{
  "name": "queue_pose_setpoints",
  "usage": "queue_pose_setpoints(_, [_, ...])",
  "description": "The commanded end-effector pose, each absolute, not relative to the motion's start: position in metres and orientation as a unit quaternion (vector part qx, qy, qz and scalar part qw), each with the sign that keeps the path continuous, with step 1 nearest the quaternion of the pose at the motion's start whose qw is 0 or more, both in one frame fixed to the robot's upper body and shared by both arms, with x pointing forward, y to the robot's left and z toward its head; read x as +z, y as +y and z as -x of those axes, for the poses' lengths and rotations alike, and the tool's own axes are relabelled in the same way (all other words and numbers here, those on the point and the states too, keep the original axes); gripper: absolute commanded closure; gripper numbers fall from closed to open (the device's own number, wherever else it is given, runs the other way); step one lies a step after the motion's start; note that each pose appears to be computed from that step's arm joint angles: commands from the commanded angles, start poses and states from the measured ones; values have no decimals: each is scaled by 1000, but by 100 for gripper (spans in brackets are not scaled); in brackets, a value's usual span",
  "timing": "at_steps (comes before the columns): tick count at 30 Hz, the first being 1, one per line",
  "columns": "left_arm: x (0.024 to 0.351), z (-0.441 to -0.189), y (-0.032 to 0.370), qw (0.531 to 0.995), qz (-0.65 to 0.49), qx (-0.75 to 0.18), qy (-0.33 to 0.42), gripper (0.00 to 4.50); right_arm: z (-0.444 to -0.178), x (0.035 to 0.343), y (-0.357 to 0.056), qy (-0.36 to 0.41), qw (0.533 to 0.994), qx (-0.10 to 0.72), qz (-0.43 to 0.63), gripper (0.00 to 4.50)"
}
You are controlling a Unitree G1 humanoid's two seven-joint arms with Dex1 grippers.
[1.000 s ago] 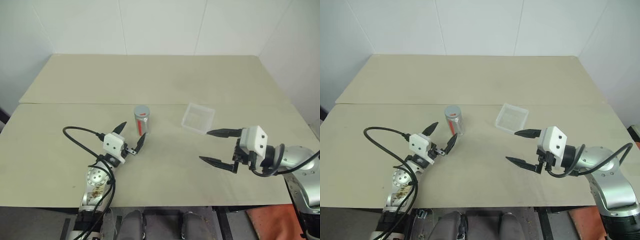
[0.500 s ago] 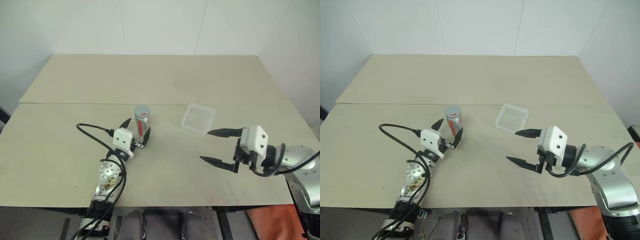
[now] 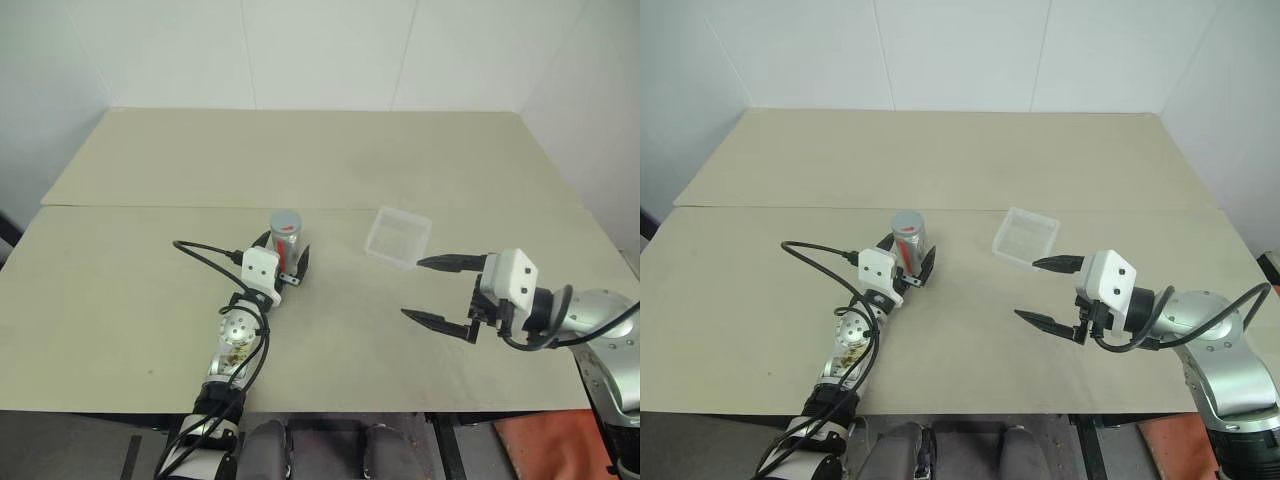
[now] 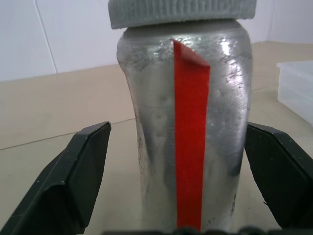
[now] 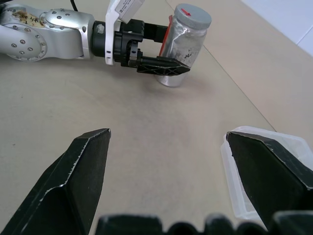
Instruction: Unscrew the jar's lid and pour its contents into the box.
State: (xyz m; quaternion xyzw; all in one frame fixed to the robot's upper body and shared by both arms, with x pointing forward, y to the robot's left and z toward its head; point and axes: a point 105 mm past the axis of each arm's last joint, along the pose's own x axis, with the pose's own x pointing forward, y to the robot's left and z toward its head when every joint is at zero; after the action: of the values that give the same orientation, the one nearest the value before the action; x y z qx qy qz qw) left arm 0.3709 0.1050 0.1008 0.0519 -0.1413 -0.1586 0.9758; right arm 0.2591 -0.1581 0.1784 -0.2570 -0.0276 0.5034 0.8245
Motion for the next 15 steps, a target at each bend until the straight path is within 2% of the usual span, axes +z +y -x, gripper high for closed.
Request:
queue_pose_setpoints(1, [114,-372,100,970,-50,-160,-173,0,-256,190,-155,-51,821,497,275,5])
queue_pose_setpoints(4, [113,-374,101,971,-58,-155,-174,57,-255,189,-155,-51,822,495,276,0])
queue_pose_setpoints(10, [112,-375,97,971,-52,-166,-166,245,-254,189,-156,-50,825,489,279,0])
queue_pose_setpoints(15, [114,-375,96,969,-51,-175,-169,253,-256,190,-152,-56,824,489,282,0])
